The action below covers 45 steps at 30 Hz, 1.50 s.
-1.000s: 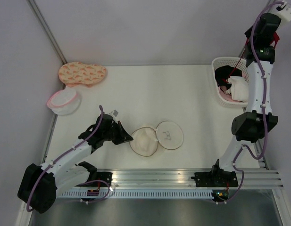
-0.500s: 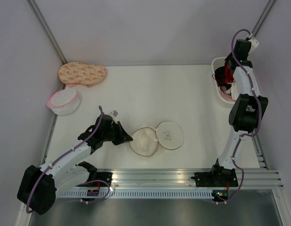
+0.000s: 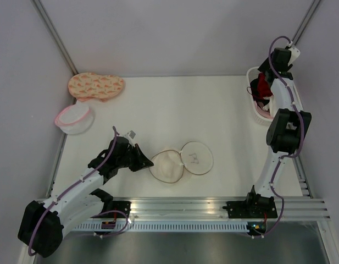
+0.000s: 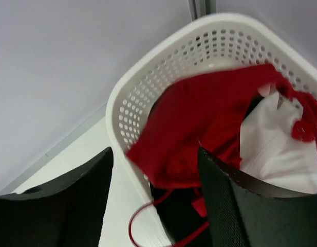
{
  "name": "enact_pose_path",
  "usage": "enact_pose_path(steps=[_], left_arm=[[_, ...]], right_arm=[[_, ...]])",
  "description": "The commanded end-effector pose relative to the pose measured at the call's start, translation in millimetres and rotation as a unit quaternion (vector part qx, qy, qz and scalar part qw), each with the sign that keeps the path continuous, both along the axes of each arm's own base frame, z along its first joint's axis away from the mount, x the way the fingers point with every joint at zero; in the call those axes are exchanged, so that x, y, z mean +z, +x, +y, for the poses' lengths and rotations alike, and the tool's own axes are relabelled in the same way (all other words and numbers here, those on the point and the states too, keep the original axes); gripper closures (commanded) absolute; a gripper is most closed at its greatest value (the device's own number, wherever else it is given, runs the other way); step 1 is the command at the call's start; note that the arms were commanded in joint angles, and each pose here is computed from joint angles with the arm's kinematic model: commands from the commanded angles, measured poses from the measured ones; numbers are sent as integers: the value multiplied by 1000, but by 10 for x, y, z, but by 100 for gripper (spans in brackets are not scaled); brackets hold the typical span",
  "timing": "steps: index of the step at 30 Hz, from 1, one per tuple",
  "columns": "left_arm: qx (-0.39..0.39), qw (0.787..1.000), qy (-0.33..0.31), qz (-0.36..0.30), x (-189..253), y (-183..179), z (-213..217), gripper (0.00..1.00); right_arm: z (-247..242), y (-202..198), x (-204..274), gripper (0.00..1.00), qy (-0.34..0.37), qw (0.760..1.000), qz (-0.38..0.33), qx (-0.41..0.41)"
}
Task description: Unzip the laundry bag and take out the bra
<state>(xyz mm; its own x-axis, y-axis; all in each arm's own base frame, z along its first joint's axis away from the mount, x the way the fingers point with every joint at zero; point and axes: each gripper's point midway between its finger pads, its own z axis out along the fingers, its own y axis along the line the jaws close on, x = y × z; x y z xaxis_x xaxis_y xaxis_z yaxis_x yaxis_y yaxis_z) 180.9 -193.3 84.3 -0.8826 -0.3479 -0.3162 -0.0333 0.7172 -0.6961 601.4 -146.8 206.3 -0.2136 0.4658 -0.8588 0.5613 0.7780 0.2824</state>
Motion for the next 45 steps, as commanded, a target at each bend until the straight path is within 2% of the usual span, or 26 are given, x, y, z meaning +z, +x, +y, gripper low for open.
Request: enact_pose_path(steps=[1, 4, 9, 11, 12, 17, 21, 25, 29, 30, 33, 36, 45], left_arm=[[9, 1000, 1, -1, -10, 7, 25, 98], [12, 1000, 0, -1, -19, 18, 22, 98], [14, 1000, -8, -7, 1, 25, 8, 98], [20, 1000, -12, -12, 26, 36, 18, 98], [23, 1000, -12, -14, 32, 42, 25, 98], [54, 998, -21, -31, 112, 89, 75, 98], [110, 992, -32, -54, 204, 143, 204, 98], [174, 982, -40, -66, 248, 169, 376, 98], [192, 978, -39, -76, 299, 157, 453, 98], [192, 978, -38, -74, 295, 147, 459, 98], [190, 979, -31, -68, 269, 136, 466, 98], [192, 979, -27, -61, 216, 125, 469, 98], [192, 979, -27, -58, 203, 123, 466, 98]], right_arm=[[208, -147, 520, 26, 11, 998, -49, 32], [551, -396, 780, 2, 3, 996, -58, 63], [1387, -973, 1078, 2, 11, 987, -67, 146], [1730, -1341, 1197, 2, 16, 979, -71, 188], [2003, -1576, 1403, 2, 20, 971, -94, 218], [2784, -2404, 840, 2, 79, 944, -39, 317], [2908, -3030, 113, 2, 106, 937, 33, 331], [3005, -3398, -433, 2, 138, 931, 82, 329], [3191, -3627, -743, 12, 174, 919, 104, 339], [3234, -3698, -852, 18, 174, 915, 116, 344], [3393, -3815, -983, 28, 197, 903, 124, 362], [3548, -3837, -1088, 49, 235, 889, 120, 373], [3473, -3881, -1547, 54, 216, 899, 165, 343]])
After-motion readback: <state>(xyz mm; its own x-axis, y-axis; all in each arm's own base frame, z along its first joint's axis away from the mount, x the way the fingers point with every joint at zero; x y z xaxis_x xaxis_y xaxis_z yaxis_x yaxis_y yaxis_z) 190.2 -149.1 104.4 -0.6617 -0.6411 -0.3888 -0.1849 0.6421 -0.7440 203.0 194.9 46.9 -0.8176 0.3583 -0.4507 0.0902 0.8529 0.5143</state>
